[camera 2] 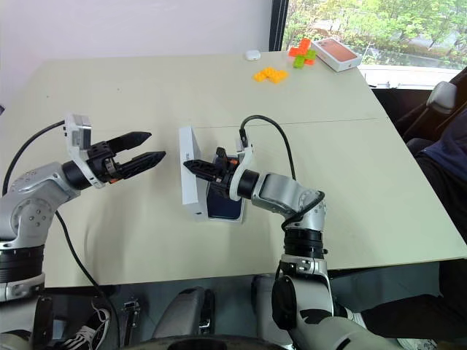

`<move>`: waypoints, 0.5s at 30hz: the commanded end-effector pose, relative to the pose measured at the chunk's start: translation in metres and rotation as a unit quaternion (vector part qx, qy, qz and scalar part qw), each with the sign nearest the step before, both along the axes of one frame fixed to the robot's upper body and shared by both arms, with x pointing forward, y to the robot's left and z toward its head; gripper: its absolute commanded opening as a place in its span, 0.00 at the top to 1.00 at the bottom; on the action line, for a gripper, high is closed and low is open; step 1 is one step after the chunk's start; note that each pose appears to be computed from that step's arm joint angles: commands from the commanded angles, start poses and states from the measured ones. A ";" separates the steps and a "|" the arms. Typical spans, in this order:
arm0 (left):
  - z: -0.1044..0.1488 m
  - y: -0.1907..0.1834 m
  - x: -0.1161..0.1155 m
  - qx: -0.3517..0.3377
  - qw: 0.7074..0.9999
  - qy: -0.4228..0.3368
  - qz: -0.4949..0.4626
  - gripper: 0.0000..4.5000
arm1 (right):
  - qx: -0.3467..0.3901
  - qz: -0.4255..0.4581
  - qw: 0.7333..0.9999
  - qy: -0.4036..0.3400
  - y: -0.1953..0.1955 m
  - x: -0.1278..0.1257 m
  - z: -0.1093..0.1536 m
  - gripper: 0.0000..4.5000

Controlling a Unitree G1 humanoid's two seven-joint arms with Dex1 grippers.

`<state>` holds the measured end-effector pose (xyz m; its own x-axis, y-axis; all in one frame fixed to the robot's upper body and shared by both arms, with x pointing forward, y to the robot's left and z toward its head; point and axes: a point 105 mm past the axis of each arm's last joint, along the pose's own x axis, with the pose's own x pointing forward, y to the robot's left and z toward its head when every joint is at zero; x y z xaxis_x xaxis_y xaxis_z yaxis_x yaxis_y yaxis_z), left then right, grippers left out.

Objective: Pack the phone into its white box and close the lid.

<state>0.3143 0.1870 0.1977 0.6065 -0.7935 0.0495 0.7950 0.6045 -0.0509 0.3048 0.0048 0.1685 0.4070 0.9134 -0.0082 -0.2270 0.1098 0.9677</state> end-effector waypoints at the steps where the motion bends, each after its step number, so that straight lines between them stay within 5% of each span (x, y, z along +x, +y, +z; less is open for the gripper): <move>1: 0.011 0.001 -0.005 0.000 1.000 -0.026 -0.002 0.00 | 0.030 -0.006 0.999 -0.022 0.005 0.000 0.026 0.99; 14: -0.003 0.001 -0.006 0.005 1.000 -0.005 -0.002 0.00 | -0.034 -0.082 0.996 0.030 -0.006 0.018 -0.009 0.99; 15: -0.005 0.001 -0.006 0.005 1.000 -0.003 0.001 0.06 | -0.033 -0.087 0.995 0.033 -0.006 0.019 -0.010 1.00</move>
